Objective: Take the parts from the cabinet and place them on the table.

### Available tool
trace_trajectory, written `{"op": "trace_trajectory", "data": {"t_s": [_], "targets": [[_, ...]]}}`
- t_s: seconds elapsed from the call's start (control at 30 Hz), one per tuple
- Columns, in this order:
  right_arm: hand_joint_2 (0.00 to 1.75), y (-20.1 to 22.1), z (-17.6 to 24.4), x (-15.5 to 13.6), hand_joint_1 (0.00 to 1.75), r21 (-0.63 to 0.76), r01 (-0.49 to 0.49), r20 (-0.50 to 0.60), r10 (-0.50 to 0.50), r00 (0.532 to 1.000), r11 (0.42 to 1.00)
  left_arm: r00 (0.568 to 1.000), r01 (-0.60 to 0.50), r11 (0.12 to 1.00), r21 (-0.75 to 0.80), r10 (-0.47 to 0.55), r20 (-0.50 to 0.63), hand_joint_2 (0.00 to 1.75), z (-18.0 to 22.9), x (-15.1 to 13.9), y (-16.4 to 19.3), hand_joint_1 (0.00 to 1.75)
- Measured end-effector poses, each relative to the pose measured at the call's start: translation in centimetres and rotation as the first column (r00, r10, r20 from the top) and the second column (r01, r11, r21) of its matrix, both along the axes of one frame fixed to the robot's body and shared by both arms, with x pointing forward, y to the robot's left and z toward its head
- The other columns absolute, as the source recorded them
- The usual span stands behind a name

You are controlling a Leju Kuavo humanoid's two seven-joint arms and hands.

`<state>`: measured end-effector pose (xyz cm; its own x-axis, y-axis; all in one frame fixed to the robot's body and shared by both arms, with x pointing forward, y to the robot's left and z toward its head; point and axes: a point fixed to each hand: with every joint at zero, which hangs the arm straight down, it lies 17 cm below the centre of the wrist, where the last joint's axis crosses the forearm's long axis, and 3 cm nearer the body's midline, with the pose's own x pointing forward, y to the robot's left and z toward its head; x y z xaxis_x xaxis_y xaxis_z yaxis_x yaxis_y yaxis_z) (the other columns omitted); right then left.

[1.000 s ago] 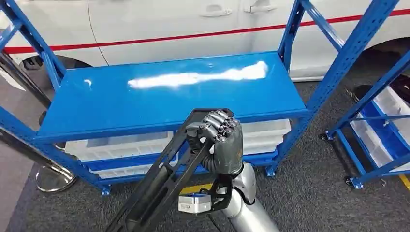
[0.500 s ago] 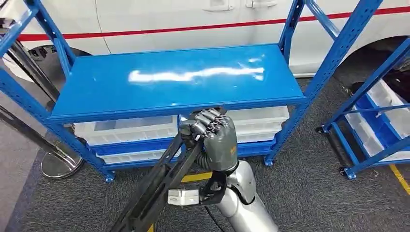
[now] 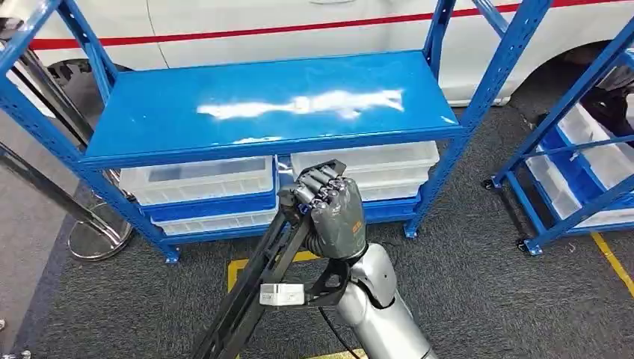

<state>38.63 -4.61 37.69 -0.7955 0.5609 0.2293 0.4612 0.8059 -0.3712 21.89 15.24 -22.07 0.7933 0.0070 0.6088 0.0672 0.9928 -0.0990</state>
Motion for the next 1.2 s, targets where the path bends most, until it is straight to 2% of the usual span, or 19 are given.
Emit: {"op": "trace_trajectory", "data": {"t_s": [0.5, 0.77, 0.9, 1.2], "targets": [[1.75, 0.1, 0.0, 0.6, 1.75, -0.007, 0.019, -0.010, -0.019, 1.000, 1.000, 1.000, 0.020, 1.000, -0.008, -0.020, 0.007, 0.00, 0.3, 0.5, -0.4, 0.00], [1.75, -2.5, 1.4, 3.8, 1.75, 0.080, 0.076, -0.099, -0.068, 0.993, 0.994, 0.999, 0.035, 0.999, -0.008, -0.035, 0.009, 0.00, 0.4, 0.8, -0.6, 0.00], [1.75, -2.8, 2.8, 4.4, 1.75, 0.093, 0.080, -0.085, -0.072, 0.994, 0.992, 0.999, 0.039, 0.999, -0.009, -0.039, 0.009, 0.00, 0.4, 0.8, -0.7, 0.00], [1.75, -3.7, 3.1, 6.9, 1.75, 0.133, 0.076, -0.159, -0.054, 0.986, 0.988, 0.999, 0.037, 0.999, -0.012, -0.037, 0.006, 0.00, 0.4, 0.7, -0.7, 0.00]]}}
